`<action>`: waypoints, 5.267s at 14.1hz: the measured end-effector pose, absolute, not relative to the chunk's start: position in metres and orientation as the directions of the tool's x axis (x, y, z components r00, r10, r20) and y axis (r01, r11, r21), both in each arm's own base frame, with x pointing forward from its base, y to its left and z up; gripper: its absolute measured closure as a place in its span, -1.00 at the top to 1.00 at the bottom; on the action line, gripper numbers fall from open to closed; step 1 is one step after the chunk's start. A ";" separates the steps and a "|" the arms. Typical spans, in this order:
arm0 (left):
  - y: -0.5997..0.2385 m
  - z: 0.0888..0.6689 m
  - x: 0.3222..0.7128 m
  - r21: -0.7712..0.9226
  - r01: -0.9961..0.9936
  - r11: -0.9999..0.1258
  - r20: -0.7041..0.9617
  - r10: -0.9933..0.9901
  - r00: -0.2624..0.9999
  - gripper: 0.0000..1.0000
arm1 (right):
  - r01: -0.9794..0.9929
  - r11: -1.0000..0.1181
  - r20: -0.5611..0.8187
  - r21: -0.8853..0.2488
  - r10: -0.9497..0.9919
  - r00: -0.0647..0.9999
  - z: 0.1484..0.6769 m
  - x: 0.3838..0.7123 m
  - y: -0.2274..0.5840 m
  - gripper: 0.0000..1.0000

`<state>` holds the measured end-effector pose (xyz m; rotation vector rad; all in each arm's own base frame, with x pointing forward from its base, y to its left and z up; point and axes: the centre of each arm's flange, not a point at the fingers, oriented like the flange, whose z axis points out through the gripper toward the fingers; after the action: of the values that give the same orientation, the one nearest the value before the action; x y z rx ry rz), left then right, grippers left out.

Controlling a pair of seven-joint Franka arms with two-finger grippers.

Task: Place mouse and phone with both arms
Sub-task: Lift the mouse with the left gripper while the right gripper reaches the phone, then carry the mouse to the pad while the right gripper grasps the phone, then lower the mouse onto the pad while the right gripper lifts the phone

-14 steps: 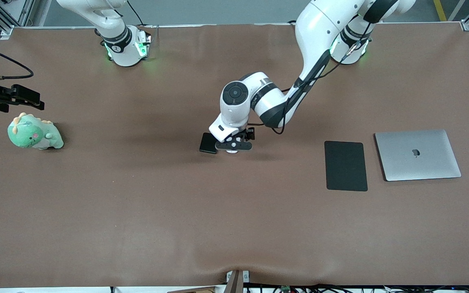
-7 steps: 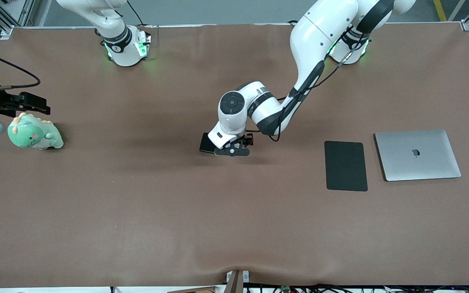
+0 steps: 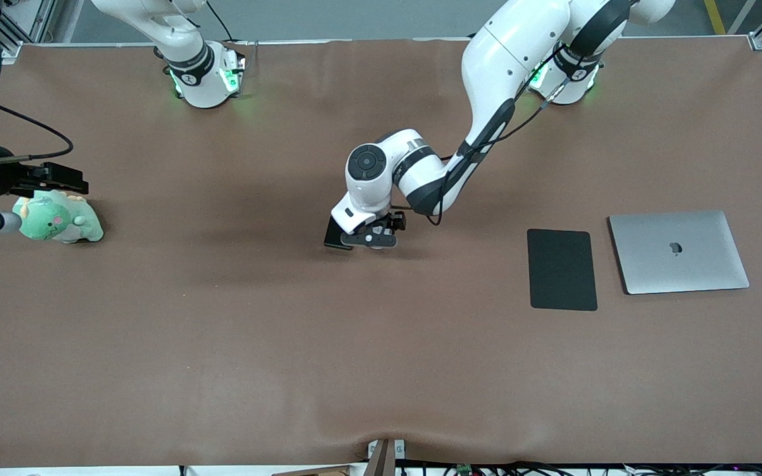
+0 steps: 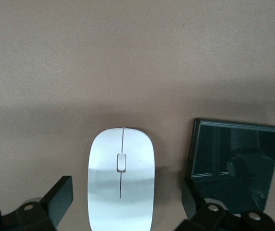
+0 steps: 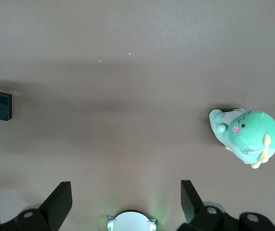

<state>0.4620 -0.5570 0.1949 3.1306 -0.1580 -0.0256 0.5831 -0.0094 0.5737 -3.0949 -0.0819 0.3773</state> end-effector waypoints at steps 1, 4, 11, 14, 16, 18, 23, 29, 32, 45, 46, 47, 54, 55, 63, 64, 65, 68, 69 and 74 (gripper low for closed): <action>-0.556 0.193 0.463 0.005 -0.100 -0.995 -0.017 -0.100 0.995 1.00 | 0.052 -0.998 -0.249 -0.030 0.057 0.967 0.571 0.583 -0.008 1.00; -0.553 0.186 0.464 -0.003 -0.096 -0.995 -0.022 -0.096 0.995 1.00 | 0.053 -0.996 -0.281 -0.075 0.072 0.957 0.562 0.580 0.003 1.00; -0.550 0.173 0.461 -0.016 -0.096 -0.995 -0.039 -0.096 0.995 1.00 | -0.022 -0.998 -0.346 -0.056 -0.001 0.938 0.538 0.574 0.049 1.00; -0.550 0.173 0.461 -0.017 -0.079 -0.997 -0.039 -0.079 0.996 0.91 | -0.032 -0.998 -0.357 -0.050 -0.012 0.934 0.529 0.573 0.053 1.00; -0.550 0.173 0.461 -0.018 -0.064 -0.998 -0.038 -0.063 0.997 0.52 | -0.048 -0.998 -0.364 -0.042 -0.029 0.931 0.519 0.572 0.057 1.00; -0.550 0.173 0.462 -0.019 -0.041 -0.999 -0.038 -0.041 0.998 0.22 | -0.063 -0.998 -0.365 -0.031 -0.047 0.930 0.508 0.572 0.066 1.00; -0.549 0.178 0.466 -0.020 -0.016 -1.000 -0.035 -0.015 0.999 0.22 | -0.114 -0.993 -0.335 0.007 -0.110 0.936 0.483 0.570 0.110 1.00; -0.516 0.261 0.511 -0.036 0.063 -0.997 -0.004 0.063 0.998 0.22 | -0.160 -0.986 -0.320 -0.042 -0.138 0.937 0.467 0.570 0.129 1.00; -0.481 0.297 0.537 -0.048 0.125 -0.991 -0.015 0.125 0.992 0.22 | -0.190 -0.981 -0.301 -0.033 -0.171 0.938 0.458 0.566 0.157 1.00; -0.222 0.355 0.632 -0.061 0.088 -0.994 -0.071 0.092 0.993 0.22 | -0.206 -0.975 -0.273 -0.078 -0.178 0.945 0.344 0.555 0.312 1.00; -0.208 0.361 0.633 -0.052 0.071 -0.996 -0.069 0.075 0.995 0.22 | -0.203 -0.976 -0.266 -0.081 -0.175 0.948 0.333 0.554 0.320 1.00; -0.193 0.367 0.635 -0.043 0.046 -0.998 -0.067 0.049 0.997 0.22 | -0.203 -0.975 -0.252 -0.091 -0.175 0.952 0.321 0.553 0.327 1.00; -0.105 0.327 0.634 0.004 -0.127 -0.992 -0.104 -0.127 0.986 0.22 | -0.202 -0.973 -0.201 -0.110 -0.177 0.963 0.244 0.526 0.359 1.00; -0.102 0.314 0.633 0.012 -0.138 -0.990 -0.109 -0.138 0.984 0.22 | -0.206 -0.973 -0.207 -0.105 -0.182 0.961 0.241 0.523 0.361 1.00; -0.113 0.227 0.615 0.048 -0.180 -0.982 -0.096 -0.184 0.978 0.22 | -0.210 -0.973 -0.162 -0.099 -0.192 0.968 0.199 0.497 0.387 1.00; -0.111 0.223 0.614 0.039 -0.190 -0.981 -0.098 -0.193 0.976 0.22 | -0.211 -0.973 -0.157 -0.098 -0.194 0.968 0.193 0.495 0.389 1.00; -0.110 0.220 0.614 0.030 -0.200 -0.979 -0.096 -0.202 0.975 0.22 | -0.214 -0.972 -0.150 -0.098 -0.198 0.969 0.188 0.493 0.392 1.00; -0.109 0.211 0.613 0.019 -0.191 -0.981 -0.103 -0.192 0.976 0.22 | -0.218 -0.971 -0.138 -0.100 -0.204 0.969 0.180 0.490 0.397 1.00; -0.109 0.208 0.612 0.014 -0.192 -0.981 -0.107 -0.193 0.975 0.22 | -0.219 -0.971 -0.137 -0.101 -0.204 0.969 0.180 0.490 0.397 1.00; -0.109 0.184 0.609 -0.052 -0.187 -0.981 -0.115 -0.180 0.977 0.22 | -0.206 -0.974 -0.131 -0.099 -0.193 0.973 0.181 0.490 0.398 0.57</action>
<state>0.6087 -0.1090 0.1841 3.1856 -0.2966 -0.1755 0.4895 0.3983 0.1810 -3.0087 0.3050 0.1832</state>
